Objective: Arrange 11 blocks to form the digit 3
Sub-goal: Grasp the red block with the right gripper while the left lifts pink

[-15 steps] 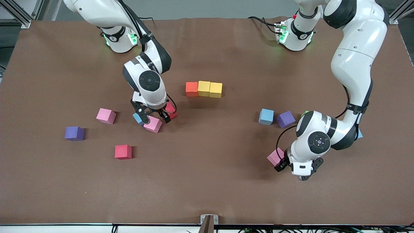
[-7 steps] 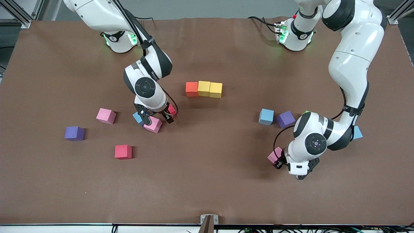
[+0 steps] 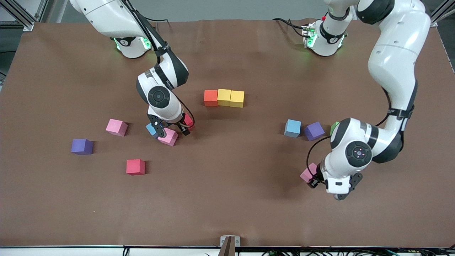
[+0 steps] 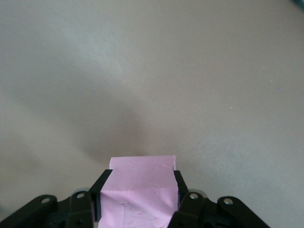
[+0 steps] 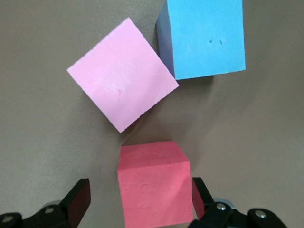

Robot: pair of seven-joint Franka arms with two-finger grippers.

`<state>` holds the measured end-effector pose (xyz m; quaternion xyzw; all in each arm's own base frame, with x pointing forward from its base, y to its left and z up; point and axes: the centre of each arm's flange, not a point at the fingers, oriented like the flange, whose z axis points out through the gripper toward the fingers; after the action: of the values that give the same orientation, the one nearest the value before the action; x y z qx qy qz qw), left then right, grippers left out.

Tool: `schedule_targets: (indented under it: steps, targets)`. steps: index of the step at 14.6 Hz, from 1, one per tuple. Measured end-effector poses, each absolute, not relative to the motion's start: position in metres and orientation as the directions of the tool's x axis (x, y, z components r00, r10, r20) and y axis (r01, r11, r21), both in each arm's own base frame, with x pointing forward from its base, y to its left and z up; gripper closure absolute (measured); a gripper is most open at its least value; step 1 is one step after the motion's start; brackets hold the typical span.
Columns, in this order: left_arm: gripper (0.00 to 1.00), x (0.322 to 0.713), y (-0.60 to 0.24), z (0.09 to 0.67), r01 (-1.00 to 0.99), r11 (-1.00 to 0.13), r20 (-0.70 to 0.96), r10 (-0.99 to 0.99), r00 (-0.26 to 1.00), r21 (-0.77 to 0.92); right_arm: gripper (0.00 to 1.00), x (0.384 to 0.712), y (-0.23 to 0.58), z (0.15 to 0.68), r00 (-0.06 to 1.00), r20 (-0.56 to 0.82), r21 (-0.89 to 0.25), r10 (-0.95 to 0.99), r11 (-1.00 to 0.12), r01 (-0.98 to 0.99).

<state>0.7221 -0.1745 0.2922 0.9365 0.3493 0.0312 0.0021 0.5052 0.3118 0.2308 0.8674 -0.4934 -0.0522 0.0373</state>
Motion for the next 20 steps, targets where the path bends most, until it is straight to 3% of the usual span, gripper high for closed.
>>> schedule_targets:
  steps: [5,14,19,20]
  targets:
    - [0.45,0.716,-0.158,0.371,0.568,-0.823,0.119,0.564,0.817,-0.004,0.05,0.503,0.311,0.224,0.491,-0.071,0.124,-0.868,-0.496,-0.859]
    - [0.45,0.718,-0.129,0.409,0.445,-0.895,0.159,0.437,0.885,-0.017,0.03,0.496,0.309,0.208,0.491,-0.074,0.128,-0.868,-0.496,-0.859]
    - [0.45,0.699,-0.128,0.456,0.427,-0.901,0.159,0.413,0.897,-0.071,0.06,0.495,0.31,0.205,0.491,-0.076,0.123,-0.868,-0.497,-0.859]
    - [0.45,0.696,-0.129,0.465,0.424,-0.903,0.161,0.409,0.898,-0.075,0.13,0.495,0.31,0.203,0.491,-0.076,0.124,-0.868,-0.497,-0.859]
